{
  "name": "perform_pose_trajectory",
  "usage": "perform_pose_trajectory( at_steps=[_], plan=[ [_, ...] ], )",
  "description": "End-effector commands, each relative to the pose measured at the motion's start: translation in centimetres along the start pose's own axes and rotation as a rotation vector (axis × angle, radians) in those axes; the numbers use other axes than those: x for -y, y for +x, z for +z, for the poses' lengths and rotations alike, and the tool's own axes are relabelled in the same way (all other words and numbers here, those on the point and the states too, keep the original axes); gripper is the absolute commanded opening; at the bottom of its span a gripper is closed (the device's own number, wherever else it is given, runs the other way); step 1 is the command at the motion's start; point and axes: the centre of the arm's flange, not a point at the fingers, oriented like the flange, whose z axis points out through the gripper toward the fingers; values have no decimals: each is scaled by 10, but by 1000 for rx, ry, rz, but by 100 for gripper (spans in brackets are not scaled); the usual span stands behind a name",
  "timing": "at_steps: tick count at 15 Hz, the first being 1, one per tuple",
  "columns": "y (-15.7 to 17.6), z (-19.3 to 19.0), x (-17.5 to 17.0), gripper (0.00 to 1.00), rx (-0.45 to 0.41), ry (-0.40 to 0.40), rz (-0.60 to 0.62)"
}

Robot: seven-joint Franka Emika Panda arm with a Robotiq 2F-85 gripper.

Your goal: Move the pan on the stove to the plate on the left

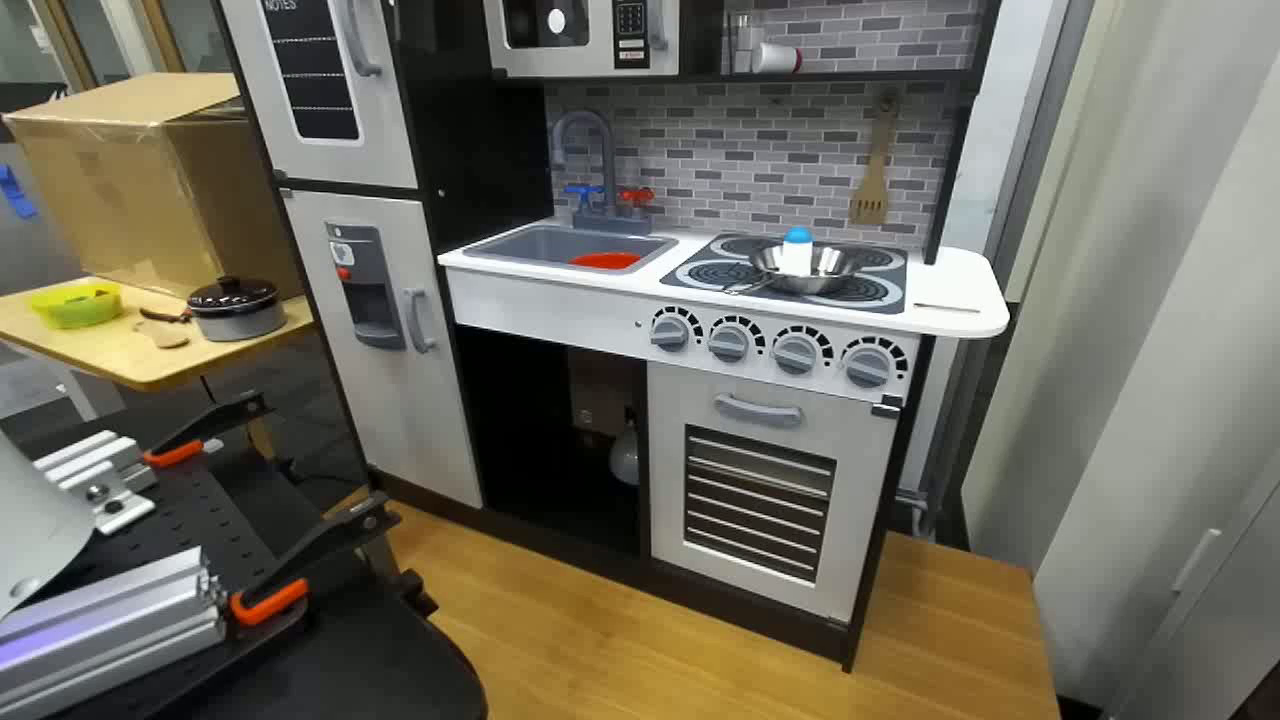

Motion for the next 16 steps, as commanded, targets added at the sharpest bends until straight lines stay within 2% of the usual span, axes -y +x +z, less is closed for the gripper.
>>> perform_pose_trajectory(
  at_steps=[1, 7, 12, 13, 16],
  plan=[
    [0, 0, 0, 100, -1, 0, 0],
    [24, 9, -12, 100, -6, -31, 87],
    [38, 17, -15, 100, 4, -117, 49],
    [28, 18, -10, 100, 0, -79, 60],
    [32, 18, -11, 100, 3, -96, 52]
  ],
)
